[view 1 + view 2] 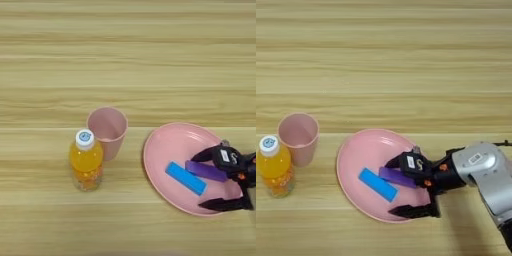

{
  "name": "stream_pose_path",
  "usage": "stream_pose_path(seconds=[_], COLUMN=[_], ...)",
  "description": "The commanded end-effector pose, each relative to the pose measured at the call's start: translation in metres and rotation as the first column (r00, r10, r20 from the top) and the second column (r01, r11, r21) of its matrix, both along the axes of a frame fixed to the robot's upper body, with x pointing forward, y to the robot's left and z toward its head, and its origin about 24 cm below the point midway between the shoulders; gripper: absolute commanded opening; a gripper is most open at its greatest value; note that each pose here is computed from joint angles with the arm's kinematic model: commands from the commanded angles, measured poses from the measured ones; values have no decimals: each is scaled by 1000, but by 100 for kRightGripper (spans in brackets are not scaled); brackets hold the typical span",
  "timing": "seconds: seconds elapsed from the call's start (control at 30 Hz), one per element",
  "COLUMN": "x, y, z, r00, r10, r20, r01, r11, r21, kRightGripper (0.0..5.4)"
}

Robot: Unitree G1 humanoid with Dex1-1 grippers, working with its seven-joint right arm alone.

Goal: Move the objects on the table

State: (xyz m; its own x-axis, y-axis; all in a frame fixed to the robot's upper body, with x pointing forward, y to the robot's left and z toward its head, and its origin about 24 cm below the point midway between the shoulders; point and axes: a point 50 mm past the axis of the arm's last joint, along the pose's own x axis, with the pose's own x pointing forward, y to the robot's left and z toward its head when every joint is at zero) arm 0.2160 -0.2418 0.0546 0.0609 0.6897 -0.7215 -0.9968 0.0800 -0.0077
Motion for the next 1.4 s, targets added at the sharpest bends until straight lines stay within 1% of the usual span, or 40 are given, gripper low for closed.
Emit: stream_pose_path(seconds=[0.03,0.1,0.37,0.43,0.5,0.63,0.7,1.0,1.1,1.23,1.4], x=[24,28,33,35,38,45,47,54,55,52,40], y=[-5,-5,-5,-4,-2,6,10,28,34,45,63], z=[40,45,58,62,67,79,84,88,87,89,103], r00=[978,971,953,947,940,923,918,897,898,903,909], r10=[-48,-67,-98,-104,-121,-175,-200,-264,-270,-252,-195], r20=[201,231,286,303,320,344,342,354,347,348,368], r01=[45,60,71,69,71,79,82,83,75,39,-54], r11=[999,997,992,990,984,958,941,887,871,854,821], r21=[22,38,101,123,163,275,330,454,485,518,569], kRightGripper=[534,534,534,534,534,534,534,534,534,534,534])
